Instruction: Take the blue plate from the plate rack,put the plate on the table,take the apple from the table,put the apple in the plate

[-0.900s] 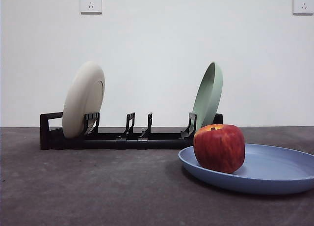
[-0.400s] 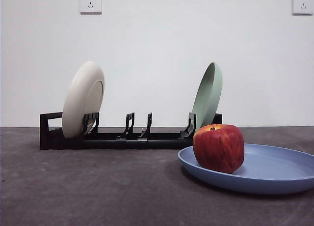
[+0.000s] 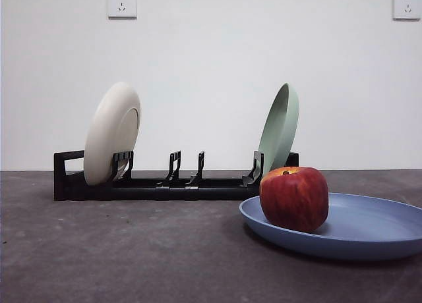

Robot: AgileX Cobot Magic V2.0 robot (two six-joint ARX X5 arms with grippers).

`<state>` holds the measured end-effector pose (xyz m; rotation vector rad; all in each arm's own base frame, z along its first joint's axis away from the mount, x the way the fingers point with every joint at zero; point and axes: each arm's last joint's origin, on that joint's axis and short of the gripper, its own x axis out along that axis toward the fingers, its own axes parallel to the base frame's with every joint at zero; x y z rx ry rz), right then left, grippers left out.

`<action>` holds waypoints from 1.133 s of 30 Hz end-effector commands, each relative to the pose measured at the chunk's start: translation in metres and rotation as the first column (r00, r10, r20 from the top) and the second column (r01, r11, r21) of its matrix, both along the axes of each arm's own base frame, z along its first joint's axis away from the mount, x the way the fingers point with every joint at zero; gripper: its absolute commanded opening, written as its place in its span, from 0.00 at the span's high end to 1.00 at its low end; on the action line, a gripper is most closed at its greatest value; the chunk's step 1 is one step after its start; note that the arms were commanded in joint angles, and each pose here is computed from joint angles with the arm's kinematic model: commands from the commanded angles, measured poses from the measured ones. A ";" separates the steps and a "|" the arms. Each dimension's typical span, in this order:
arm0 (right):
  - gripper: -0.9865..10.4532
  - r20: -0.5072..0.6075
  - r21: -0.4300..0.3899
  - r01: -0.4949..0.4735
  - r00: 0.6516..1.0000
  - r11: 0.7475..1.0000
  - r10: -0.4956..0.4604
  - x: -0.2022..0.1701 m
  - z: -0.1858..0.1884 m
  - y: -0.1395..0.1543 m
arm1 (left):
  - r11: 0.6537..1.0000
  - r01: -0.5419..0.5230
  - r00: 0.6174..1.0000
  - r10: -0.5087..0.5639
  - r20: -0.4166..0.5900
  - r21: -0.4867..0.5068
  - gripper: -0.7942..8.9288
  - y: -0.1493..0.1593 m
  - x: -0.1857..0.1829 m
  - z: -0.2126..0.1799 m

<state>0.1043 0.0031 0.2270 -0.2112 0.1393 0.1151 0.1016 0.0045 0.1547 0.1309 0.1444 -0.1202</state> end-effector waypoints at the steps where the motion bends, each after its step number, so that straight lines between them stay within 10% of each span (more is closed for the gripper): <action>1: 0.91 -0.027 0.067 0.021 0.999 0.998 -0.019 -0.002 -0.032 -0.001 | 1.000 -0.004 1.000 0.004 -0.010 0.000 0.92 0.000 0.000 -0.003; 34: 0.91 -0.039 0.096 0.160 0.987 0.982 -0.157 -0.009 -0.077 -0.005 | 1.000 -0.004 0.999 0.004 -0.050 -0.005 0.92 0.001 0.002 -0.007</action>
